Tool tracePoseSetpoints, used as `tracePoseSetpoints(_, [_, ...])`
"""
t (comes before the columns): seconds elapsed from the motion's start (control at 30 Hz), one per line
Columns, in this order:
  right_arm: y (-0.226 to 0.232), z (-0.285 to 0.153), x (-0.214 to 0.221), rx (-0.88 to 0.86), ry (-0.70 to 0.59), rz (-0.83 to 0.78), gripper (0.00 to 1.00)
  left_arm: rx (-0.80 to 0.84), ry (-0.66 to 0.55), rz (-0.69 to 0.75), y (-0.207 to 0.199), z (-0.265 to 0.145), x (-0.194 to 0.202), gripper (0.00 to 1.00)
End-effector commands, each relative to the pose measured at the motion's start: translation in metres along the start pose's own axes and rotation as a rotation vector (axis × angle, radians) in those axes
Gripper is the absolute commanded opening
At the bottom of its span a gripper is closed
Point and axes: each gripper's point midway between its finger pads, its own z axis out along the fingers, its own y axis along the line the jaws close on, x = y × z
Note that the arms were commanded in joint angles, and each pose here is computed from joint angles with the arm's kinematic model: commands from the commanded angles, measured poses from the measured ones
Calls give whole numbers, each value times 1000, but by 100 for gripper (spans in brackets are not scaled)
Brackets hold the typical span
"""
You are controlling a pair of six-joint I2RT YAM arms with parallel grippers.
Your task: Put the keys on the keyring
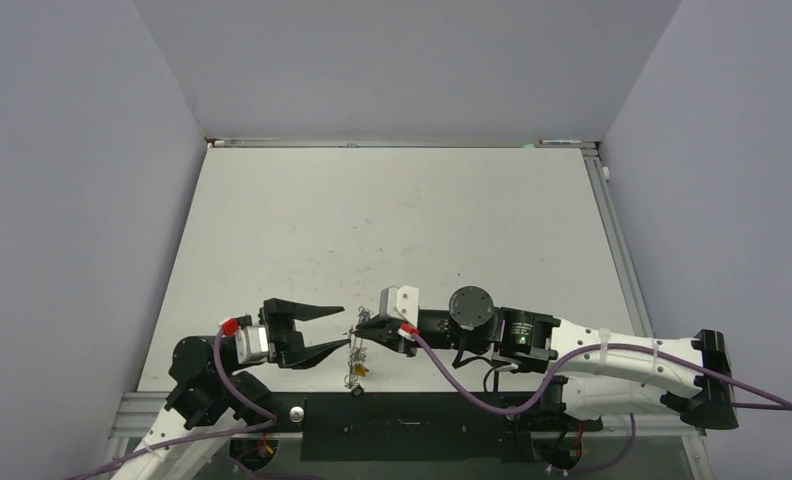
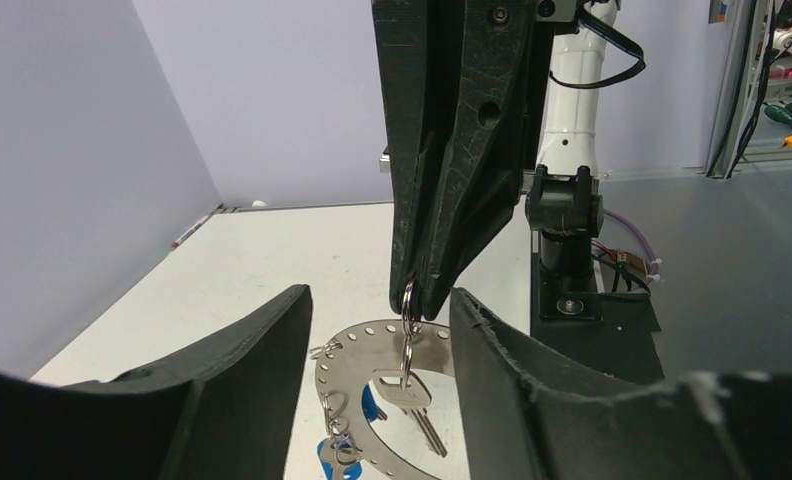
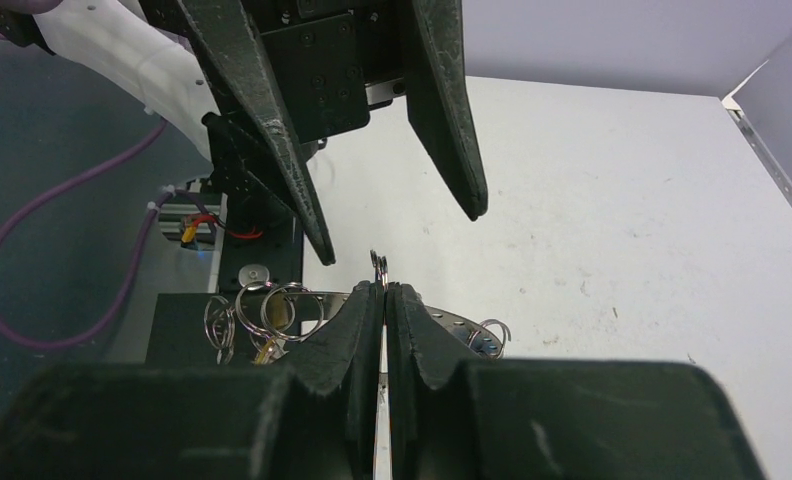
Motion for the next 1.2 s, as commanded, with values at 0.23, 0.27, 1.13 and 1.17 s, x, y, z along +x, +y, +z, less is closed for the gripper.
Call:
tracePoseSetpoints(0.23, [-1,-13,-64,17,-261,-5,5,58,-36,1,-9,4,-17,36])
tracePoseSetpoints(0.27, [-1,-13,-65,19,-266,-7,5,62,-36,1,-9,4,-16,36])
tracePoseSetpoints(1.13, [8,-1,-67,-34,-259,-15,5,62,-33,-4,-9,4,-13,14])
tracePoseSetpoints(1.17, [9,-1,-68,-35,-260,-15,5,63,-33,-4,-9,4,-13,13])
